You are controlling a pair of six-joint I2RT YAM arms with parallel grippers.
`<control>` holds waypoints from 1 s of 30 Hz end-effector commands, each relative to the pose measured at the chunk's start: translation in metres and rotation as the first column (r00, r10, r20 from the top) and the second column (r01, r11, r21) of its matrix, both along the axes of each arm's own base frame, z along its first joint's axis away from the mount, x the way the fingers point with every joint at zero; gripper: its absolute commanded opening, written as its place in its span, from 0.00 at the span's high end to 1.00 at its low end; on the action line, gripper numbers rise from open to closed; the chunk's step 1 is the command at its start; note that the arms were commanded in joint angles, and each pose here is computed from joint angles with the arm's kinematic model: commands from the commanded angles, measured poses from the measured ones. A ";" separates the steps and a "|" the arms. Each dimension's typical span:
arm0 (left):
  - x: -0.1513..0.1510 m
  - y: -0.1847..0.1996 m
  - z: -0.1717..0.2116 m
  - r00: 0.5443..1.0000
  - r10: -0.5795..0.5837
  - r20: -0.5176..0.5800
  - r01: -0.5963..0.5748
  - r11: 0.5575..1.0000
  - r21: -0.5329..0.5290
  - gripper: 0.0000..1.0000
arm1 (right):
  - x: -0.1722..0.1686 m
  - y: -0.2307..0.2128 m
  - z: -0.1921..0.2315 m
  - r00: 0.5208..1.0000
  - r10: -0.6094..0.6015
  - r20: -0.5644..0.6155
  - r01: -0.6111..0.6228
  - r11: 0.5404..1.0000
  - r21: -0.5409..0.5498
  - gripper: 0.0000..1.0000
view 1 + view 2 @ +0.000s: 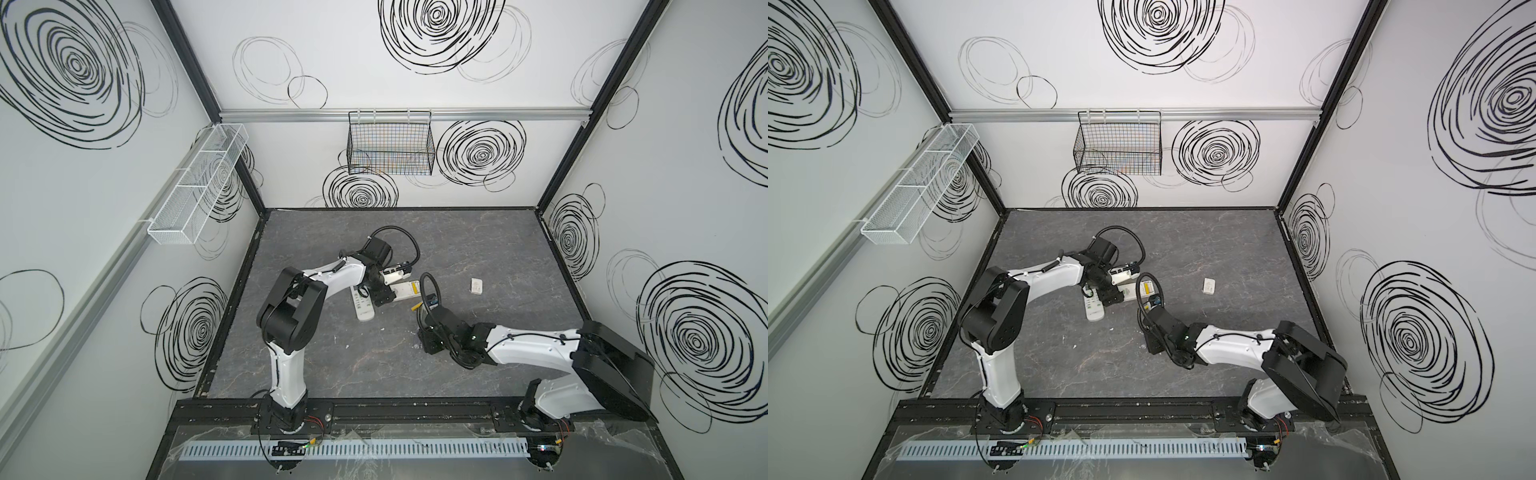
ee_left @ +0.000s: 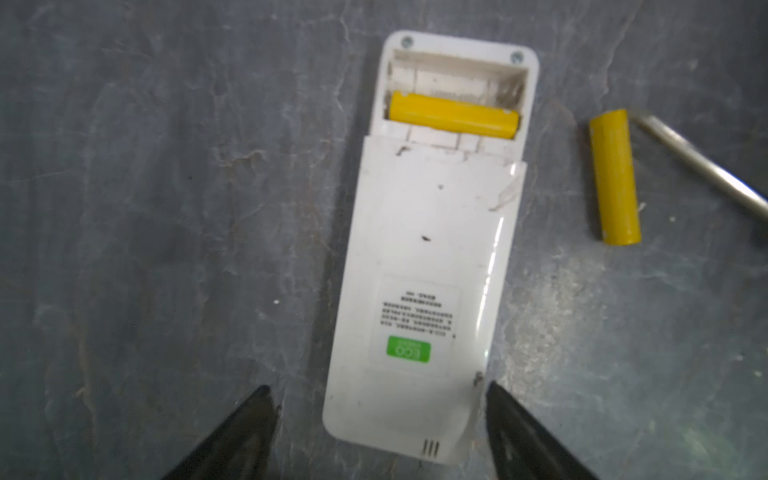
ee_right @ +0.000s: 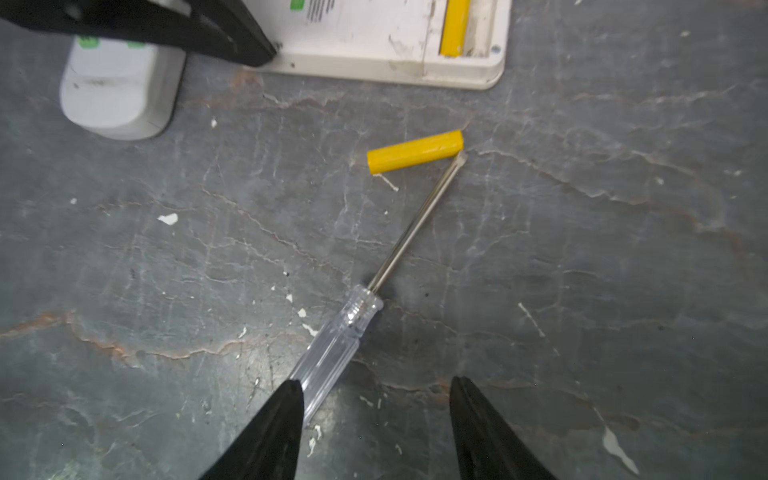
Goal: Unload the batteries from the remote control
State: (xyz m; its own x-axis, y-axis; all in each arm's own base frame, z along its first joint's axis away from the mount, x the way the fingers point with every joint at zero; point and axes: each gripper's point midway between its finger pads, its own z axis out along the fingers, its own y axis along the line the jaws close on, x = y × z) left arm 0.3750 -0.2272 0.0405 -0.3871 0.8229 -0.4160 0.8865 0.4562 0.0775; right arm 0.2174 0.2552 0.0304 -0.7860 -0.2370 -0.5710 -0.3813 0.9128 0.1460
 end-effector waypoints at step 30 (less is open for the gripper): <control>-0.082 -0.047 0.165 0.987 0.011 -0.161 -0.123 0.695 -0.709 0.06 | 0.026 -0.061 0.064 0.995 -0.060 0.082 0.044 0.981 0.188 0.90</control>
